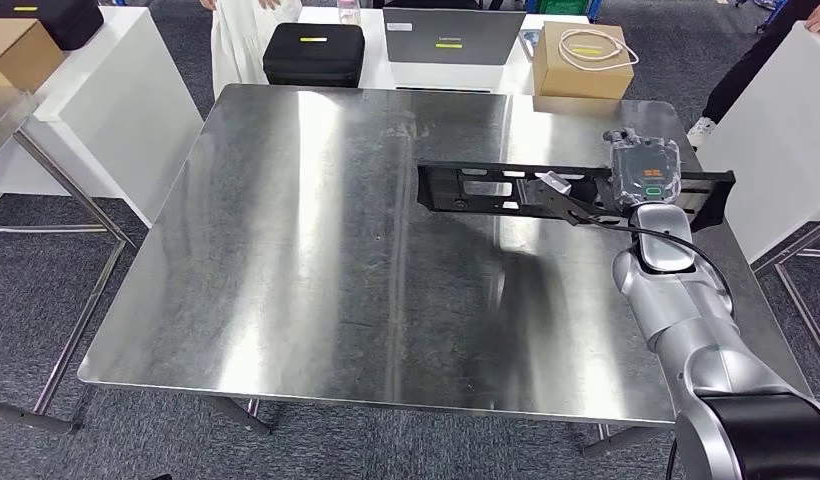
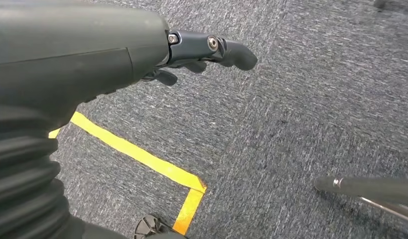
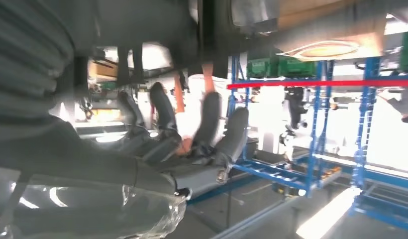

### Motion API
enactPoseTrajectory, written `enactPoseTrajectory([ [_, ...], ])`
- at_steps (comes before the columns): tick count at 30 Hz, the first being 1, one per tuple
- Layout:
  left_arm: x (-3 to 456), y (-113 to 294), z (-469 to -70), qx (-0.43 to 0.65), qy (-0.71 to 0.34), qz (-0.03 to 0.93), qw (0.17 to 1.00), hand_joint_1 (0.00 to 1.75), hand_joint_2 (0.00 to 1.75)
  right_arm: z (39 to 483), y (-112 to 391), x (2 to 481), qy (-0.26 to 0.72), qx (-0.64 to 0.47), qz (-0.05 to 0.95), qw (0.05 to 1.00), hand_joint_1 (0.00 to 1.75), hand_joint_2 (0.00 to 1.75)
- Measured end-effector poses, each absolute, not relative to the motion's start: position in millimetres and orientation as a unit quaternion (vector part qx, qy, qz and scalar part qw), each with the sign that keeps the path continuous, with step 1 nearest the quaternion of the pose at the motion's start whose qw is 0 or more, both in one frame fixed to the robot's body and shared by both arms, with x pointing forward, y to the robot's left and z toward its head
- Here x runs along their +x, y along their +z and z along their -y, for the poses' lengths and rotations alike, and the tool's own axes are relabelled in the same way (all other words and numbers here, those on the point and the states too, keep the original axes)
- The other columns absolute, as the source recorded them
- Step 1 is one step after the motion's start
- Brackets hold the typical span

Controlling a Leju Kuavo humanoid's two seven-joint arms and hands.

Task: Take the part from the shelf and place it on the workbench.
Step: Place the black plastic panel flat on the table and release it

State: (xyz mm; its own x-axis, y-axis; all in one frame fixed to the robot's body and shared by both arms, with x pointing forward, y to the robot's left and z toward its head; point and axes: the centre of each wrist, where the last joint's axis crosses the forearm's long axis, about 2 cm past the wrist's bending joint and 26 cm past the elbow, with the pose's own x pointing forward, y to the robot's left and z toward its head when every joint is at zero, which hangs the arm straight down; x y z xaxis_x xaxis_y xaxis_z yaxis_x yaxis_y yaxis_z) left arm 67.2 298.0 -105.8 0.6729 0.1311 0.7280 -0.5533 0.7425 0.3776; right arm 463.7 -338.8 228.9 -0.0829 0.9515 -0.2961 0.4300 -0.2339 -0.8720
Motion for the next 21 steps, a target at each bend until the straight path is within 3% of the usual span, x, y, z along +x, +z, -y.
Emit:
enactPoseTrajectory([
  [17,71.6,-105.6,-298.8,0.252,0.192,0.319,0.893,0.00,0.00,340.3,225.4,464.6,0.494,-0.608,0.536,0.313,0.00,0.00],
  [21,71.5,-105.7,-299.0,0.248,0.191,0.321,0.894,0.00,0.00,344.9,218.8,465.4,0.527,-0.563,0.498,0.396,0.00,0.00],
])
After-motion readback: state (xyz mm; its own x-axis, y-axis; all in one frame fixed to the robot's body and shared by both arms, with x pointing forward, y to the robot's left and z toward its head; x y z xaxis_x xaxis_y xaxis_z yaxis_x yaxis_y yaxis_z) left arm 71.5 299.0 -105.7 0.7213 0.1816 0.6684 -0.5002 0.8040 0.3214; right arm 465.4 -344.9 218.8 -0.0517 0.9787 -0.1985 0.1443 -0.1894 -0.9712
